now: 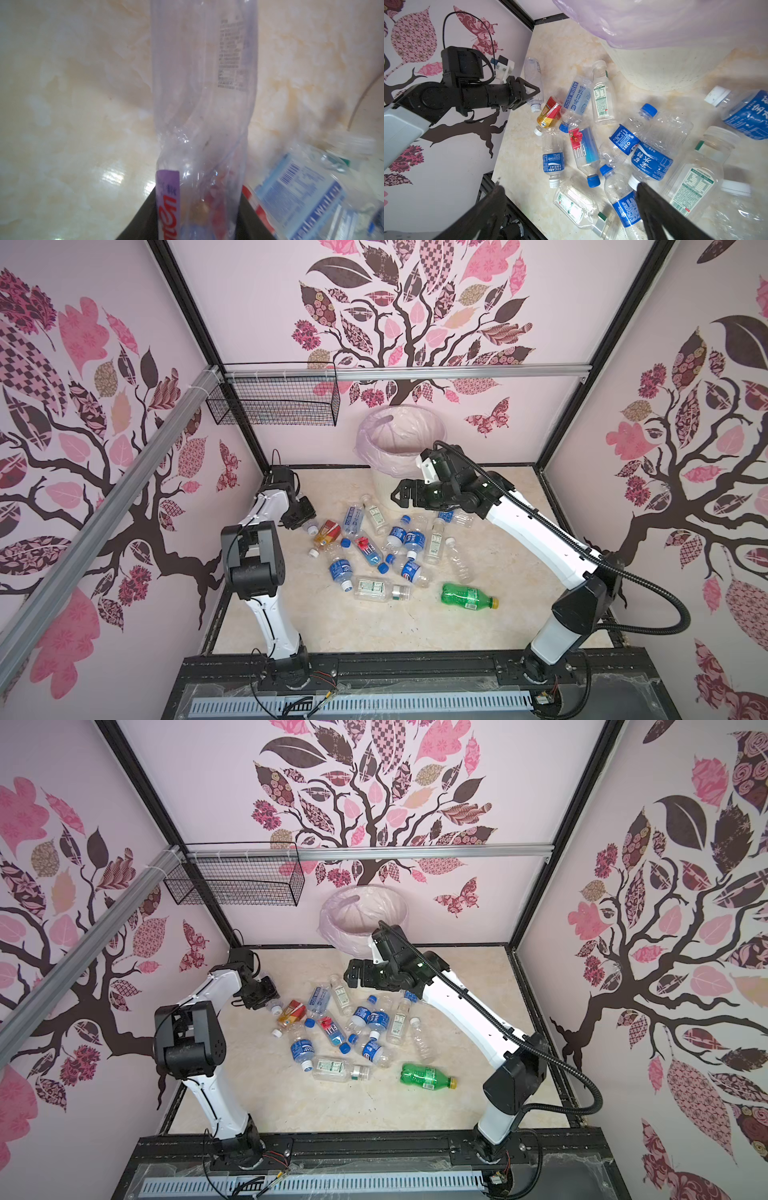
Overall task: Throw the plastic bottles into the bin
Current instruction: 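Grasp the clear Ganten bottle with the left gripper and lift it, then bring the Ganten bottle to the right gripper and grasp it with the right gripper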
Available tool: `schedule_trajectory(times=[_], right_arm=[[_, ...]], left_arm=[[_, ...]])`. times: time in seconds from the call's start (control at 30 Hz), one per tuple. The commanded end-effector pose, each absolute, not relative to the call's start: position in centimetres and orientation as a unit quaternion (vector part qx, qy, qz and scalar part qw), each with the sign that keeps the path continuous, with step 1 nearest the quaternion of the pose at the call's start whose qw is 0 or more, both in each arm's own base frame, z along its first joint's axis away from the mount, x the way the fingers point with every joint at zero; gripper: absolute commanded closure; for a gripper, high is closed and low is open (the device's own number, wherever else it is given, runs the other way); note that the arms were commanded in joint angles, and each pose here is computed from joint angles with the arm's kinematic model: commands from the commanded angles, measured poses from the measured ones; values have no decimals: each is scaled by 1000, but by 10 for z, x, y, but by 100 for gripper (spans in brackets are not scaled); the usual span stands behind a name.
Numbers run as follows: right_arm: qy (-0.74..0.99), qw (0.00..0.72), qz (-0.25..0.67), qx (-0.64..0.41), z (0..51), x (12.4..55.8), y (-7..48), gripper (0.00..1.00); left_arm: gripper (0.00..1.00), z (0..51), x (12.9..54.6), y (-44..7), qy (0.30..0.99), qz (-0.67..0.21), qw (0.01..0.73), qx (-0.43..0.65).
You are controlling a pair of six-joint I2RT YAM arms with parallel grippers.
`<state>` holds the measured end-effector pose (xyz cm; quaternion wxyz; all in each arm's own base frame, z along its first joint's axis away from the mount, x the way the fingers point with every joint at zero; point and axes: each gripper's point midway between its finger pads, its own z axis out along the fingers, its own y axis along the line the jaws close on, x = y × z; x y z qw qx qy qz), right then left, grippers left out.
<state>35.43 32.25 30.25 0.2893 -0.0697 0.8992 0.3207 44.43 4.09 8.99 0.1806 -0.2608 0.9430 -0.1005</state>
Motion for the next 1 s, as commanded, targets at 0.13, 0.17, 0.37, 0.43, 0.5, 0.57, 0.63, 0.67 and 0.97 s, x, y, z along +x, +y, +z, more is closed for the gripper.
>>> schedule_trajectory(times=[0.13, 0.17, 0.37, 0.43, 0.5, 0.57, 0.63, 0.67, 0.97], right_arm=[[894, 301, 325, -68, 316, 362, 329, 0], [894, 303, 323, -68, 320, 362, 327, 1], [897, 300, 315, -81, 331, 356, 322, 1], [900, 295, 313, -77, 333, 353, 319, 1], [900, 289, 319, -72, 336, 351, 318, 0], [898, 290, 326, -66, 341, 350, 316, 1], [895, 291, 334, -59, 347, 350, 313, 1], [894, 288, 339, -53, 349, 350, 312, 1], [879, 280, 387, -13, 363, 366, 293, 1]], left_arm=[[56, 133, 421, 3, 929, -168, 221, -246], [56, 141, 418, -3, 927, -174, 226, -242], [55, 191, 400, -57, 925, -204, 267, -179], [55, 206, 390, -71, 920, -220, 276, -172], [55, 217, 379, -88, 921, -228, 276, -151], [55, 223, 369, -106, 923, -229, 281, -132], [55, 235, 360, -126, 914, -250, 299, -114], [55, 239, 357, -133, 910, -257, 306, -108], [55, 287, 318, -211, 890, -315, 329, -3]])
